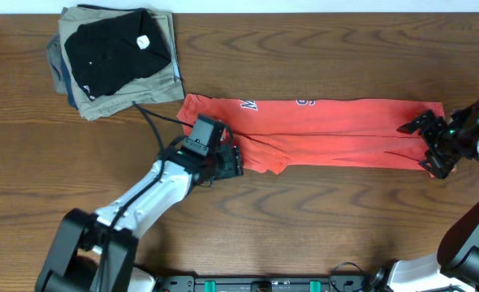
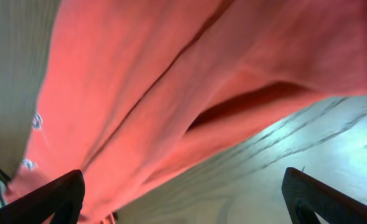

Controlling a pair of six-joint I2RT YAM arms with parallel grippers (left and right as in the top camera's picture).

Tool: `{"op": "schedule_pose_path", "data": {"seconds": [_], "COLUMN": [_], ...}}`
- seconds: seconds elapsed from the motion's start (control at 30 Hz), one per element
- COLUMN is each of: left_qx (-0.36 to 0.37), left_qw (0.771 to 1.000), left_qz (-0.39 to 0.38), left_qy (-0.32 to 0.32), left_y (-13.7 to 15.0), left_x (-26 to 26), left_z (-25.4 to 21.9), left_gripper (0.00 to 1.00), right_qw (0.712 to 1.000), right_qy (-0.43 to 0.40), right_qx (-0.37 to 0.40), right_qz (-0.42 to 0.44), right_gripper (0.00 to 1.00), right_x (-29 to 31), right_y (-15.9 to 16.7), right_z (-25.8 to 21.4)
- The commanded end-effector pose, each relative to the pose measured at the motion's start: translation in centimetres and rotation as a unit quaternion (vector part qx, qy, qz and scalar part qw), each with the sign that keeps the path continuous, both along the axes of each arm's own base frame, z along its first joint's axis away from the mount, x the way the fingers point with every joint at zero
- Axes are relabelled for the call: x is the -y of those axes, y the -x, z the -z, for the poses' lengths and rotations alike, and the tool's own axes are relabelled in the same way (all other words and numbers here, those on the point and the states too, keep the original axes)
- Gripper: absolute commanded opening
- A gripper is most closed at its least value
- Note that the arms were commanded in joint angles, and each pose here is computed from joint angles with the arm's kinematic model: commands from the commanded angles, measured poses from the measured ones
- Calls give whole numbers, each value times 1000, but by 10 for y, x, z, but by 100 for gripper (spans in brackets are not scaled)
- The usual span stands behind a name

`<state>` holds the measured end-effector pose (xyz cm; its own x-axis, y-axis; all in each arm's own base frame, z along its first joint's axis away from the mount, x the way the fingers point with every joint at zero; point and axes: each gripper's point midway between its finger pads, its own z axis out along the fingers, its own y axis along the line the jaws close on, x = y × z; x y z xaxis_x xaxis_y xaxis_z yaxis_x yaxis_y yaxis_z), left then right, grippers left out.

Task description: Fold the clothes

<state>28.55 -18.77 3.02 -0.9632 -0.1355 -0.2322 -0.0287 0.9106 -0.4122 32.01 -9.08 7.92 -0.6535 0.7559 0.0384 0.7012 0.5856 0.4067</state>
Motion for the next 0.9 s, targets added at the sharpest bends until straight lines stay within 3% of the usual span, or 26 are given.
{"op": "schedule_pose_path", "data": {"seconds": [0.0, 0.43, 0.87], "left_qx": [23, 72, 46], "left_qw": [1000, 997, 996], "left_qz": [11, 2, -44], "left_qy": [-5, 13, 70], "left_y": [-10, -35, -35], "left_x": [2, 11, 27], "left_z": [-3, -23, -30], "left_gripper": [71, 71, 71], "right_qw": [998, 993, 990], "right_qy": [2, 16, 5], "right_qx": [8, -42, -68], "right_qz": [-56, -112, -122], "right_gripper": [99, 99, 99], "right_x": [-14, -44, -60], "right_y": [0, 20, 44], "right_z": [-2, 18, 51]}}
